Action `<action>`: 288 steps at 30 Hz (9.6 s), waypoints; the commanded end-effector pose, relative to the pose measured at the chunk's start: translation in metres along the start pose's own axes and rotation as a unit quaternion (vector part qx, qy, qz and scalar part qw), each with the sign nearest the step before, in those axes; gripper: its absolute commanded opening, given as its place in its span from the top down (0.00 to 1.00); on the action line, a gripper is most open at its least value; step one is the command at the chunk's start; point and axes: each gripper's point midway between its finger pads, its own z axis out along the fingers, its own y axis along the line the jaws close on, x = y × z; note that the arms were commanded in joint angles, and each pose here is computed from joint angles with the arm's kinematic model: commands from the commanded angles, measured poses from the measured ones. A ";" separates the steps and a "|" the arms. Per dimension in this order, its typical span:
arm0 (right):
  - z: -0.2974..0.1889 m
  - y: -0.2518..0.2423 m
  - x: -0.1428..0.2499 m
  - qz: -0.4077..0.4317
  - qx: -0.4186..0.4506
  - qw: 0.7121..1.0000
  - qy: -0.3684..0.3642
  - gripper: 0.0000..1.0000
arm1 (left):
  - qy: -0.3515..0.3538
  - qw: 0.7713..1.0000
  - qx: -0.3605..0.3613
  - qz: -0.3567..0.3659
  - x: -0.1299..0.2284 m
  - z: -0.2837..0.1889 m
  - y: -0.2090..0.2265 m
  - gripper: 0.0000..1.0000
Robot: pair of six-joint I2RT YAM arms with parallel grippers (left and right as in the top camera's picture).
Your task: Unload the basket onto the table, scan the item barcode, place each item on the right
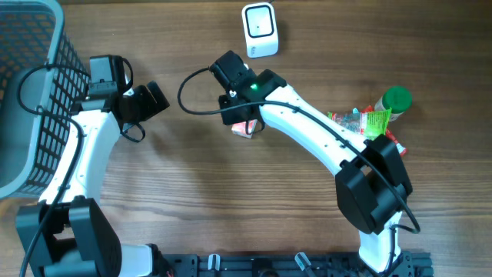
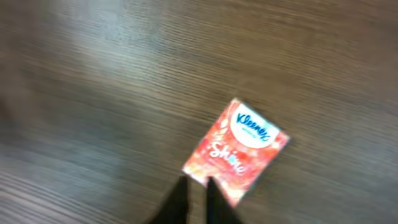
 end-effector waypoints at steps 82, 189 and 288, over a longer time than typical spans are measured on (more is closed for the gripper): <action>0.066 -0.034 0.044 -0.053 0.151 0.987 0.006 0.73 | -0.001 1.000 -0.002 0.001 -0.001 0.000 0.001 0.00; 0.038 -0.081 0.052 0.009 -0.180 0.980 0.091 0.60 | -0.001 1.000 -0.002 0.001 -0.001 0.000 0.001 0.00; -0.203 -0.080 0.026 0.061 -0.654 0.751 -0.063 0.96 | -0.001 1.000 -0.002 0.001 -0.001 0.000 0.001 0.00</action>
